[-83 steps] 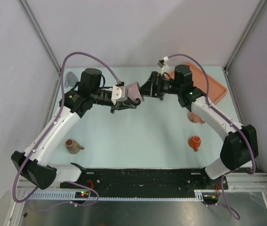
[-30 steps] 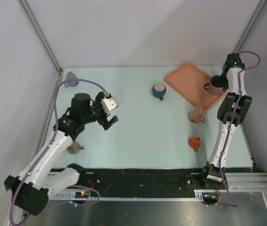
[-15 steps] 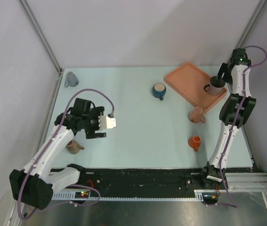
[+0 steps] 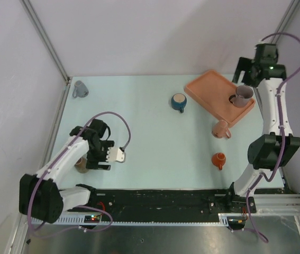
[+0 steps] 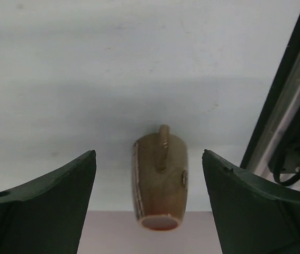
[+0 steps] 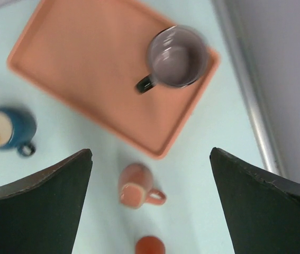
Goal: Turn the mug right side up
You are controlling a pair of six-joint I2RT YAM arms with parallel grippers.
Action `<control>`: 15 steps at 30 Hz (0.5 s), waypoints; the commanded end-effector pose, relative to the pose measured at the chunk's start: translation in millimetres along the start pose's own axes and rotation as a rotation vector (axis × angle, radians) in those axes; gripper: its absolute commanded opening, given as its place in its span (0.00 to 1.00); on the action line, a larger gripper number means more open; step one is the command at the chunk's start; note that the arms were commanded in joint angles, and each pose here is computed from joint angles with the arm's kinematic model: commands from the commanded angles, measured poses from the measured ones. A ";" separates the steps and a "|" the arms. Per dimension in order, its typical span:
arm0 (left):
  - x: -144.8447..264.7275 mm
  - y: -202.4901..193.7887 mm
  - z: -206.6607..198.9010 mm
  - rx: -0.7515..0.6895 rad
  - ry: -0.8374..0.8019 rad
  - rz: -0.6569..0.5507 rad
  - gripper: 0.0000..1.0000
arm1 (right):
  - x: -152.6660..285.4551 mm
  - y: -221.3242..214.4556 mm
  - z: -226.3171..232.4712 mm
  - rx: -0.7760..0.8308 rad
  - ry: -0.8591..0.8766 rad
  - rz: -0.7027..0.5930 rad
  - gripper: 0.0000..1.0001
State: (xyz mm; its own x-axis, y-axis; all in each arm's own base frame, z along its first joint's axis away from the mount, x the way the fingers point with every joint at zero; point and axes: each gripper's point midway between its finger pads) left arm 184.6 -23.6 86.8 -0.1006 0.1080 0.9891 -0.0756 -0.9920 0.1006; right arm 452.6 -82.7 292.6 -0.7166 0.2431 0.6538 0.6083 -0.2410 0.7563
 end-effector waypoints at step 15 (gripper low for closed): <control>-50.4 -51.2 -24.9 0.042 -0.102 0.254 0.59 | 14.2 -71.8 127.3 0.068 0.389 0.072 0.99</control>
State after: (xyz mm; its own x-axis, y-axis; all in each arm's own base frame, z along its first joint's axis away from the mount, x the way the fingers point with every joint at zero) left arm 162.6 13.9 30.7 0.0255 -0.1089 0.9937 0.0103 -0.9940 -0.1092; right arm 437.3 44.8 214.5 -0.6539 -0.0931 0.7508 0.7543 -0.1568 0.6375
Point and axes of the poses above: each gripper's point midway between its finger pads, its own x axis back along the fingers, its own z axis along the line the jaws close on, y = z × x
